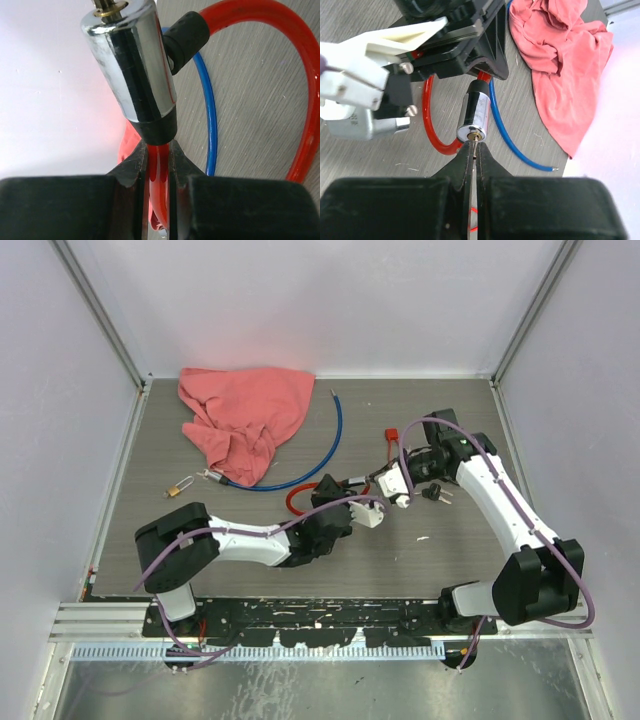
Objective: Lock with the key
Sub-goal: Lock the lock.
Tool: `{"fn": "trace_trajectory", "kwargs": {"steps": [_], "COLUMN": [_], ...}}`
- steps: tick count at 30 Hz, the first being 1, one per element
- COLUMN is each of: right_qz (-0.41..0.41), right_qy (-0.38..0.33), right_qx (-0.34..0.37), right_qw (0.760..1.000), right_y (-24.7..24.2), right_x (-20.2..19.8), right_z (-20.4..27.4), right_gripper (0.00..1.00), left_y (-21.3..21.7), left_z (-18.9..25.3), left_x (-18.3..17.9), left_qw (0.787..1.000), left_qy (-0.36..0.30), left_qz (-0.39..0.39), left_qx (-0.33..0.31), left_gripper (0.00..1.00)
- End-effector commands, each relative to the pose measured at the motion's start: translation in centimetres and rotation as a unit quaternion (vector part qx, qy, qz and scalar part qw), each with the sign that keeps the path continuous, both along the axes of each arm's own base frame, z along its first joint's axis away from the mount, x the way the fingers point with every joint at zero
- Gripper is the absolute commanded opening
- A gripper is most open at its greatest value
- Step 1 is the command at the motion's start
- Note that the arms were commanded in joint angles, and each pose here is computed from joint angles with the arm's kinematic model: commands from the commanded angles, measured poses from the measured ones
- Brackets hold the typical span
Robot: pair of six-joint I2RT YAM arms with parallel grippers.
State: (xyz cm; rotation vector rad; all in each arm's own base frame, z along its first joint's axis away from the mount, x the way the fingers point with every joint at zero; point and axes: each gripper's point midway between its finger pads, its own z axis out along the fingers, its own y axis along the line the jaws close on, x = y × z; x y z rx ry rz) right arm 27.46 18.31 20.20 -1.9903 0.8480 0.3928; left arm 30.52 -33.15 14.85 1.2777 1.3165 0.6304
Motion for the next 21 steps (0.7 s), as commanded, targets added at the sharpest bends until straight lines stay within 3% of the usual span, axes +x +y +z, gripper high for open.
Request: {"fn": "trace_trajectory", "kwargs": {"steps": [1, 7, 14, 21], "right_qz": [0.058, 0.04, -0.027, -0.096], "right_qy": [-0.048, -0.035, 0.027, 0.079], "right_qx": [0.013, 0.033, 0.064, 0.087], "right_qw": [0.997, 0.998, 0.997, 0.988], "right_y": [0.5, 0.8, -0.3, -2.2], "right_x": [-1.4, -0.7, -0.1, -0.2], "right_z": [0.4, 2.3, 5.0, 6.7], "right_gripper": [0.01, 0.03, 0.36, 0.47], "left_y": [1.6, 2.2, 2.4, 2.4], "left_z": [-1.8, -1.7, -1.9, -1.9], "left_x": [0.3, 0.5, 0.5, 0.5], "left_qw": [0.999, 0.999, 0.997, 0.997], "left_qy": [0.039, 0.054, 0.07, 0.072], "left_qz": [0.009, 0.006, 0.008, 0.01], "left_qx": [0.011, 0.003, -0.021, -0.029], "left_gripper": [0.0, 0.0, 0.0, 0.0]}}
